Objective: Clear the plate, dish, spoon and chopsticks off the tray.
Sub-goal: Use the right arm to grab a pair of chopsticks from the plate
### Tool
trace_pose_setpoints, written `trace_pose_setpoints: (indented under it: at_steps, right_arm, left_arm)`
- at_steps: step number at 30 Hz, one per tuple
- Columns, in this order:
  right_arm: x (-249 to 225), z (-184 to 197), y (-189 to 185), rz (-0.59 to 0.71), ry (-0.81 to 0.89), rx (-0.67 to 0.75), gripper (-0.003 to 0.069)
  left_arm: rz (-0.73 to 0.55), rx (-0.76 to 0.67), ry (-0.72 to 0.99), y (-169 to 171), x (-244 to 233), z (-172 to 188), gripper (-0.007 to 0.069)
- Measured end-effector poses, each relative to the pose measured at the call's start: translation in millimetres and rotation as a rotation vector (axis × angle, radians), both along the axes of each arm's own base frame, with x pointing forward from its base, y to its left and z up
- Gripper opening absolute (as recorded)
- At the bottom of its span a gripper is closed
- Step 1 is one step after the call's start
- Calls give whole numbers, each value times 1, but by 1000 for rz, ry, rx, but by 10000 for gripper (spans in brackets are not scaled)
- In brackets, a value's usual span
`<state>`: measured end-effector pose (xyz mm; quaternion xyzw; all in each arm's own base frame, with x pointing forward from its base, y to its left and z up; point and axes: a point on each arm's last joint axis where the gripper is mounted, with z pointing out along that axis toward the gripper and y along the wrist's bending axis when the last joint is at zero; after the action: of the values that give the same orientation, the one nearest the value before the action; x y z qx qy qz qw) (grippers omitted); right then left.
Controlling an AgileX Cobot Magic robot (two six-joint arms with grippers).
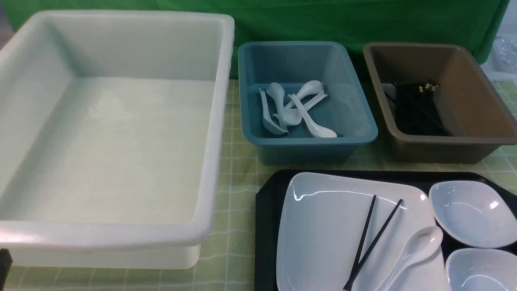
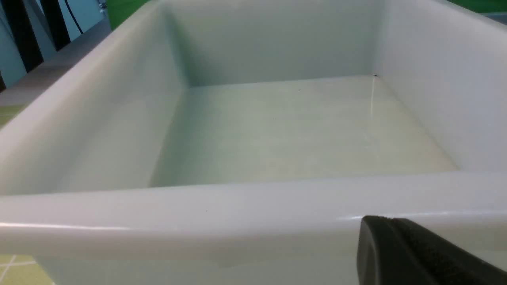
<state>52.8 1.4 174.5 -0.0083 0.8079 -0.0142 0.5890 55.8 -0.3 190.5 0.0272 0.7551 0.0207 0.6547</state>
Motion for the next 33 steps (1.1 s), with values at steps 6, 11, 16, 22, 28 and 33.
trace_pose_setpoints:
  at_steps: [6,11,16,22,28,33]
  right_arm:
    - [0,0,0,0,0,0,240]
    - [0,0,0,0,0,0,240]
    - [0,0,0,0,0,0,240]
    - [0,0,1,10,0,0,240]
    - [0,0,1,10,0,0,240]
    - [1,4,0,4,-42,-2,240]
  left_arm:
    - [0,0,0,0,0,0,20]
    - [0,0,0,0,0,0,20]
    - [0,1,0,0,0,0,20]
    - [3,47,-40,1,0,4,20]
    - [0,25,-242,0,0,22,20]
    - [-3,8,-426,0,-3,38,20]
